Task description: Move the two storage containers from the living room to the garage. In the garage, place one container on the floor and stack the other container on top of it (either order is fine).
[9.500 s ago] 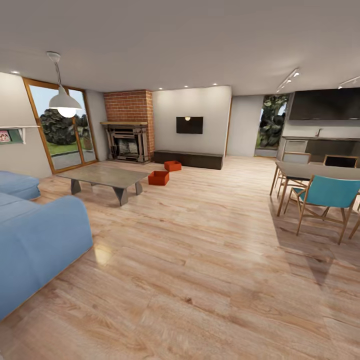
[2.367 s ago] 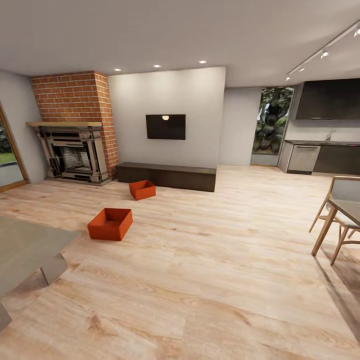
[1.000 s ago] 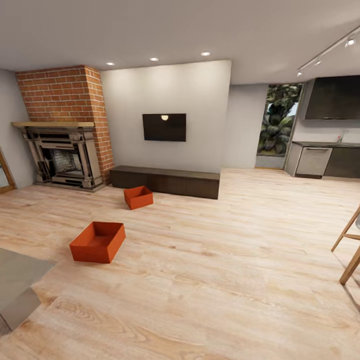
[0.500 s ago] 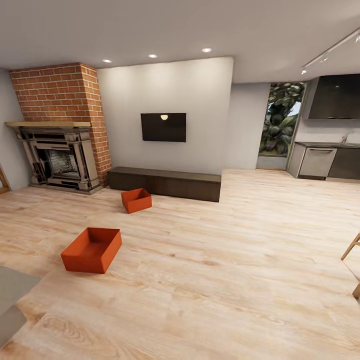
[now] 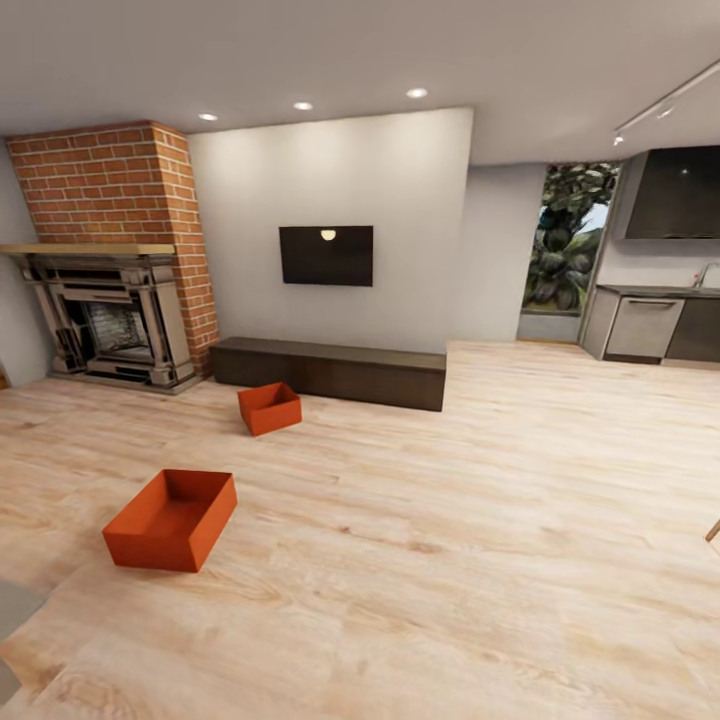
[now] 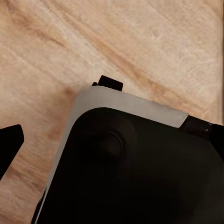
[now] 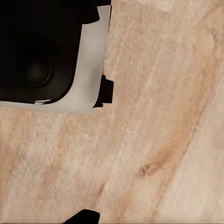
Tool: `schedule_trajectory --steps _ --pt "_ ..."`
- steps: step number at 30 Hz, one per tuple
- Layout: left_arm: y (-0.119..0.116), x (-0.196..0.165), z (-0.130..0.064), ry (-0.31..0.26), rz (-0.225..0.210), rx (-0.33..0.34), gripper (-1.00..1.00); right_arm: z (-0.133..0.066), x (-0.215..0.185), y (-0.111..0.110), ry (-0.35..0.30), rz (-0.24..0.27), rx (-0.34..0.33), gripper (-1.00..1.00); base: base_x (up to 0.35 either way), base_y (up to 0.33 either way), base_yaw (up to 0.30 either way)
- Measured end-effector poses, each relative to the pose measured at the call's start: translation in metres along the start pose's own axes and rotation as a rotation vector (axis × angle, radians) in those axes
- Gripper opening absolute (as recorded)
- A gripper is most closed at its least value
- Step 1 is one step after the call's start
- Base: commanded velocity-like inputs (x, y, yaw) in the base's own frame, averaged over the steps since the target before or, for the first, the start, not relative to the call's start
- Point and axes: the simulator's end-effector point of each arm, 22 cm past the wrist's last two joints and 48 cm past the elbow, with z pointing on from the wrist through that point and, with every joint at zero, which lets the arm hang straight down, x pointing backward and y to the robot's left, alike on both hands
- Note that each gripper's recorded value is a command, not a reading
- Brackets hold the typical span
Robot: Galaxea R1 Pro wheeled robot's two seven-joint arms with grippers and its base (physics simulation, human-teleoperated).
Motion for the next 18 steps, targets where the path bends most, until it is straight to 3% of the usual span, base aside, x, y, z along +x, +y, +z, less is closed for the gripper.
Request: schedule_trajectory --steps 18 --pt "0.0013 -0.0008 0.0001 0.000 0.000 0.000 1.00 0.0000 -0.0017 -0.0014 -0.008 0.007 0.004 1.00 0.326 0.000 0.000"
